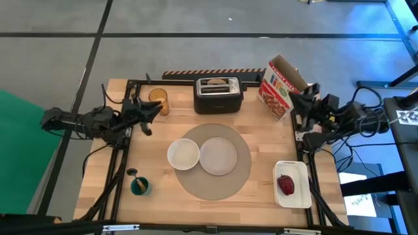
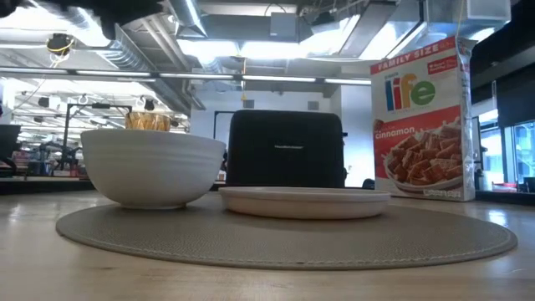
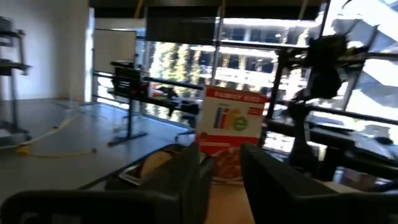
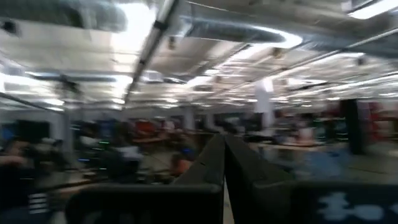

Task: Arrange a breakfast setting
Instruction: Pour the cereal from the cereal box into the white bowl

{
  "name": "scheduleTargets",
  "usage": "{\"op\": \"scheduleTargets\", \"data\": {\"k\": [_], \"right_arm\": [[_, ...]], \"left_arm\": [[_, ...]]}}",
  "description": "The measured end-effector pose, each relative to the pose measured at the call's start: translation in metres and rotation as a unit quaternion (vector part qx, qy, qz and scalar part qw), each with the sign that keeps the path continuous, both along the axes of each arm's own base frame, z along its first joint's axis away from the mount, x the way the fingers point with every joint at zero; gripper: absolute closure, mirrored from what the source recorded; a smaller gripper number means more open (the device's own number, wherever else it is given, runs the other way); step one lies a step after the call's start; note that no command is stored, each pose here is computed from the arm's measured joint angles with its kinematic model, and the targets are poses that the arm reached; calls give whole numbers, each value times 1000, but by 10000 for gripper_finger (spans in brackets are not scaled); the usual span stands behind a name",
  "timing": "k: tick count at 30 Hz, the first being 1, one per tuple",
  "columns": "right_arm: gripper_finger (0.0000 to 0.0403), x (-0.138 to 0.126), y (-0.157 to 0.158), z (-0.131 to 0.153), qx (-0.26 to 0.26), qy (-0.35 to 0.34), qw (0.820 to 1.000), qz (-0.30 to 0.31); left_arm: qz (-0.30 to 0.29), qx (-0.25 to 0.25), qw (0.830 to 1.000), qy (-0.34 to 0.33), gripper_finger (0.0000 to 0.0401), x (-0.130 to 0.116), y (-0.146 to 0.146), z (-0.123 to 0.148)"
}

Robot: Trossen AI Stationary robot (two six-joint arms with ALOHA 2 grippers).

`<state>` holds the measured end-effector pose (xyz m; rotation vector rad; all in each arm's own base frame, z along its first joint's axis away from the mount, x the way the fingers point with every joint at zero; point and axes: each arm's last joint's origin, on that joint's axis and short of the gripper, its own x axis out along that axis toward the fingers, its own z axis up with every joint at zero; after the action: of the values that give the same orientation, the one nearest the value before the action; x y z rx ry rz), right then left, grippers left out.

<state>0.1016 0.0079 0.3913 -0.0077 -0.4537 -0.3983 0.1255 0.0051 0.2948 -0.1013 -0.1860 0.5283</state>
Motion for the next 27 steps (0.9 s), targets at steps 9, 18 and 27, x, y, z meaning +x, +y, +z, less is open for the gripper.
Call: {"op": "scheduleTargets", "data": {"k": [9,18,27], "right_arm": [[379,3,-9,51,49,140,965,-218],[225,-5,-11,41,148,158,954,-206],[174,-1,-10,22,162,213,941,-208]], "left_arm": [[30,8,998,56,250,27,17,8],[-57,11,995,84,249,53,23,12],[-86,-7,995,58,249,76,16,22]]}}
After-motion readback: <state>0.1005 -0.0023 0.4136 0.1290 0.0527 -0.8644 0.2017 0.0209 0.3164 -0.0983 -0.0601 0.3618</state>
